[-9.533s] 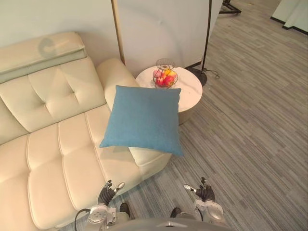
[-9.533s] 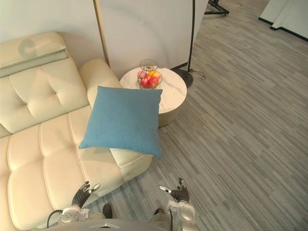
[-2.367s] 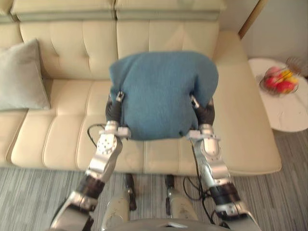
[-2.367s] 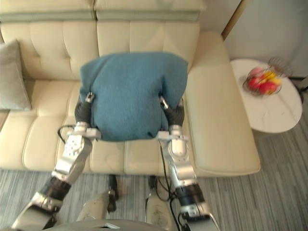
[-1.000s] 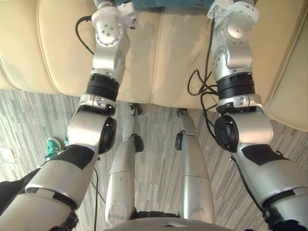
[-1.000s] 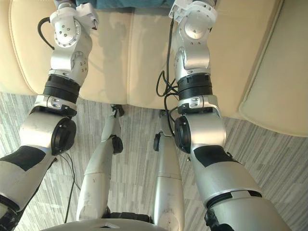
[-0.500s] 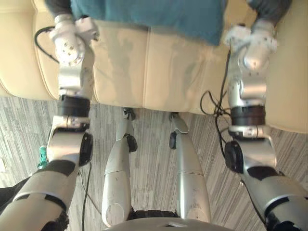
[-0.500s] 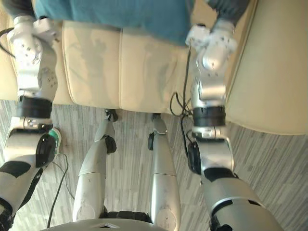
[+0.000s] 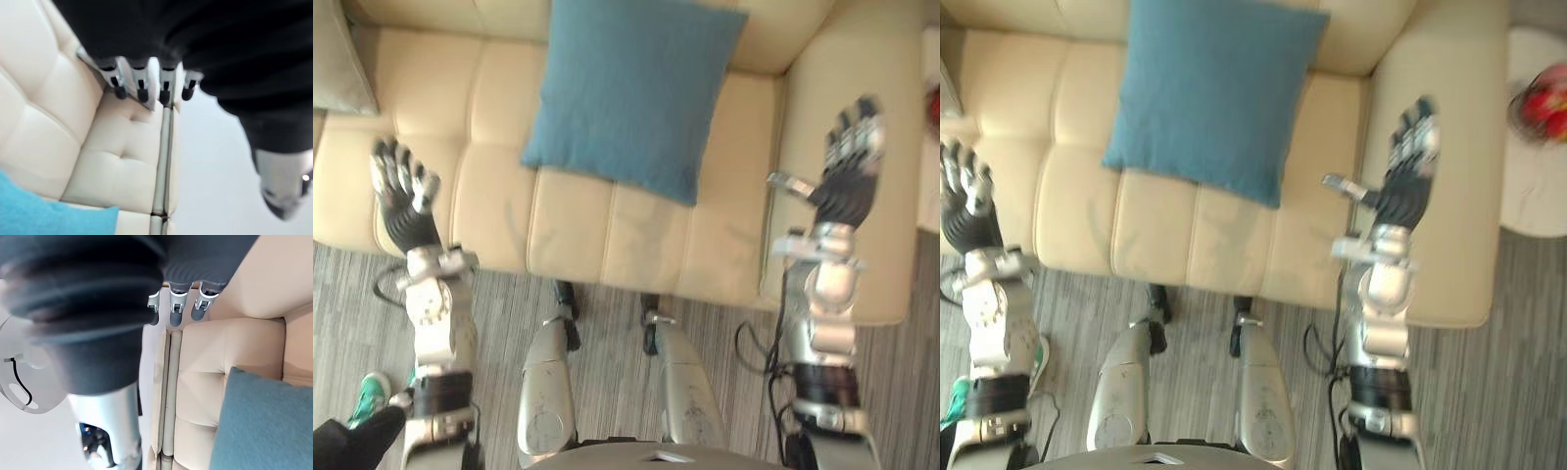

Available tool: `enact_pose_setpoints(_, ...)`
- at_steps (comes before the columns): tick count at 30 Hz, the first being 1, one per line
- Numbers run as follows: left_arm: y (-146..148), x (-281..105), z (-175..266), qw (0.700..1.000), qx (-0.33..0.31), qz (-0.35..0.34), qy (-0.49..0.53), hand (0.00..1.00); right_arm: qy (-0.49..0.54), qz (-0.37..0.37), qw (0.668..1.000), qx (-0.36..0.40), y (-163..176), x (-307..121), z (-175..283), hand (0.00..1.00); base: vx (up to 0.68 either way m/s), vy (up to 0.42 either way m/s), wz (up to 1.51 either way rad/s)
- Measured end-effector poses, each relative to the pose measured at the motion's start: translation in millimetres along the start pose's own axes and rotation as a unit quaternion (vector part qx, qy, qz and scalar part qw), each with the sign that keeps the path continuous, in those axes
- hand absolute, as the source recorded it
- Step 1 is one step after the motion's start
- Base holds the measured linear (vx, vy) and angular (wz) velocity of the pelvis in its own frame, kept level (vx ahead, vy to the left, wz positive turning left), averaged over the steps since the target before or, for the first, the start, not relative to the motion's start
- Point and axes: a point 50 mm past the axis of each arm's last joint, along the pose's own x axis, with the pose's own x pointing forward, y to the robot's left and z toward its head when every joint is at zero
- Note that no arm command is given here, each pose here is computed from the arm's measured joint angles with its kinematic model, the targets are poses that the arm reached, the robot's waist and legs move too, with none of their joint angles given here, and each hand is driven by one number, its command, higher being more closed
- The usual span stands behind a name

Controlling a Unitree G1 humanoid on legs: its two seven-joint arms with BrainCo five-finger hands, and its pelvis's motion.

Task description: Pick up cushions and gather them together orderly.

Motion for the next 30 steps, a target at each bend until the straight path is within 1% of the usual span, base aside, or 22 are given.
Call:
enact_pose_setpoints(2, 4, -32, -25, 0.997, 0.002, -0.005, 0.073, 0.0, 0.07, 0.004, 0.997, 0.017, 6, -32, -22, 0.0, 0.11, 0.022, -0.05)
enact_pose_setpoints(4, 10, -59, -55, 0.987, 0.023, -0.001, 0.156, 0.0, 0.142, -0.001, 0.99, 0.019, 7, -61, -44, 0.0, 0.1, 0.028, -0.08)
enact_pose_setpoints(5, 12, -66, -63, 0.983, 0.027, 0.001, 0.179, 0.0, 0.162, -0.007, 0.987, 0.02, 7, -68, -51, 0.0, 0.12, 0.028, -0.13)
enact_pose_setpoints(7, 19, -99, -94, 0.958, 0.062, 0.002, 0.279, 0.0, 0.266, -0.036, 0.963, 0.023, 4, -106, -84, 0.0, 0.12, 0.023, -0.14)
enact_pose_setpoints(8, 20, -106, -100, 0.952, 0.067, 0.001, 0.297, 0.0, 0.286, -0.041, 0.957, 0.024, 3, -113, -90, 0.0, 0.09, 0.005, -0.07)
enact_pose_setpoints(9, 24, -124, -114, 0.935, 0.084, 0.002, 0.345, 0.0, 0.344, -0.044, 0.938, 0.013, 1, -136, -106, 0.0, 0.08, 0.0, -0.02)
enact_pose_setpoints(10, 27, -134, -121, 0.925, 0.091, 0.003, 0.369, 0.0, 0.372, -0.043, 0.927, 0.005, 0, -148, -113, 0.0, 0.1, -0.001, -0.03)
enact_pose_setpoints(11, 33, -151, -132, 0.903, 0.105, 0.009, 0.416, 0.0, 0.426, -0.049, 0.903, -0.002, -3, -171, -125, 0.0, 0.07, -0.002, -0.03)
enact_pose_setpoints(13, 38, -168, -142, 0.88, 0.125, 0.008, 0.458, 0.0, 0.482, -0.057, 0.874, -0.011, -8, -196, -136, 0.0, 0.07, -0.003, -0.03)
enact_pose_setpoints(14, 40, -174, -144, 0.873, 0.131, 0.007, 0.47, 0.0, 0.495, -0.059, 0.867, -0.014, -9, -202, -138, 0.0, 0.07, -0.006, -0.03)
enact_pose_setpoints(15, 45, -188, -149, 0.854, 0.144, 0.007, 0.5, 0.0, 0.529, -0.064, 0.846, -0.023, -14, -219, -143, 0.0, 0.07, -0.009, -0.05)
enact_pose_setpoints(17, 51, -204, -153, 0.832, 0.158, 0.008, 0.531, 0.0, 0.567, -0.074, 0.82, -0.032, -19, -238, -148, 0.0, 0.08, -0.01, -0.09)
enact_pose_setpoints(20, 57, -214, -155, 0.815, 0.169, 0.008, 0.554, 0.0, 0.602, -0.081, 0.793, -0.038, -24, -255, -151, 0.0, 0.05, 0.009, -0.09)
enact_pose_setpoints(21, 57, -215, -155, 0.814, 0.169, 0.008, 0.556, 0.0, 0.605, -0.081, 0.791, -0.039, -24, -256, -152, 0.0, 0.05, 0.016, -0.04)
enact_pose_setpoints(22, 58, -217, -157, 0.807, 0.176, 0.002, 0.564, 0.0, 0.621, -0.085, 0.778, -0.04, -25, -264, -152, 0.0, 0.04, 0.019, -0.09)
enact_pose_setpoints(26, 62, -221, -158, 0.797, 0.182, 0.005, 0.576, 0.0, 0.633, -0.088, 0.768, -0.04, -27, -267, -155, 0.0, 0.03, 0.024, -0.15)
enact_pose_setpoints(30, 61, -219, -158, 0.797, 0.185, 0.0, 0.575, 0.0, 0.634, -0.087, 0.767, -0.037, -24, -267, -155, 0.0, -0.02, 0.031, -0.09)
